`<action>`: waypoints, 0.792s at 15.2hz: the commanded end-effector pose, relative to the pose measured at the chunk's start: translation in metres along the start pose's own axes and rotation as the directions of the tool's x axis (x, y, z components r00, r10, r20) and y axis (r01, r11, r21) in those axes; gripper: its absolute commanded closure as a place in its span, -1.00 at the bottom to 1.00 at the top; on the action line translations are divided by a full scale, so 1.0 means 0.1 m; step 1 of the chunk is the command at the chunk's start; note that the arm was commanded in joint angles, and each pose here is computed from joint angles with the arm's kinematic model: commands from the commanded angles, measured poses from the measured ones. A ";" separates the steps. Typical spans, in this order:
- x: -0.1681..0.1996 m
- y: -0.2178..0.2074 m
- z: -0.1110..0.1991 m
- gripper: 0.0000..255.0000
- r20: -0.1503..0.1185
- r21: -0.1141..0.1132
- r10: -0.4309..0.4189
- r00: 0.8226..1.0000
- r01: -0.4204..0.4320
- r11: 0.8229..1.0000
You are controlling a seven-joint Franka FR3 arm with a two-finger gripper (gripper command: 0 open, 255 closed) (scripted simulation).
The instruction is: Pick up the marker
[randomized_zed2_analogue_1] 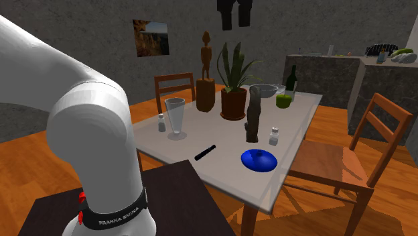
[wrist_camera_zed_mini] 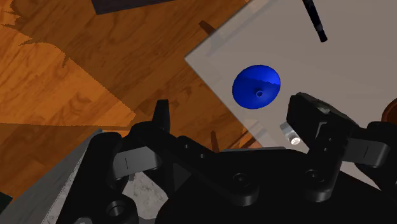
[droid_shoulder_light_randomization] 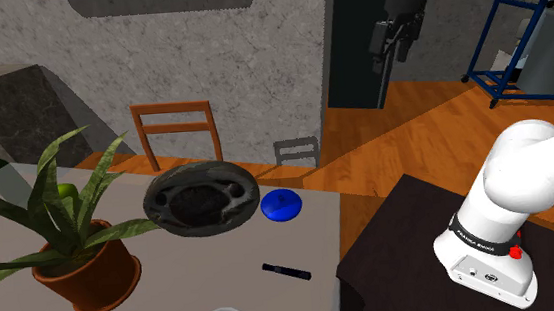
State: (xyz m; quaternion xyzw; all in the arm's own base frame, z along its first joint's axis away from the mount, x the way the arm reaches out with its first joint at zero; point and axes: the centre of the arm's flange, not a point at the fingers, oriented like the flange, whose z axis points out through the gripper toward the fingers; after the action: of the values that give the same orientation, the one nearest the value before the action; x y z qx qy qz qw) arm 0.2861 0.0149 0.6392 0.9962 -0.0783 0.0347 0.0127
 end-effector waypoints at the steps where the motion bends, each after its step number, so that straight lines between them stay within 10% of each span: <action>1: 0.00 0.00 0.00 -1.00 0.000 0.000 0.000 1.000 0.000 1.000; 12: 0.26 -0.77 1.19 -1.00 0.021 0.023 -0.152 0.988 0.152 0.988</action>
State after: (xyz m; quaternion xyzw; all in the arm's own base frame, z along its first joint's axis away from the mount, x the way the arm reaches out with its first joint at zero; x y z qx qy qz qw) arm 0.3277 0.0770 0.5325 0.9997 -0.0093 0.0233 0.0047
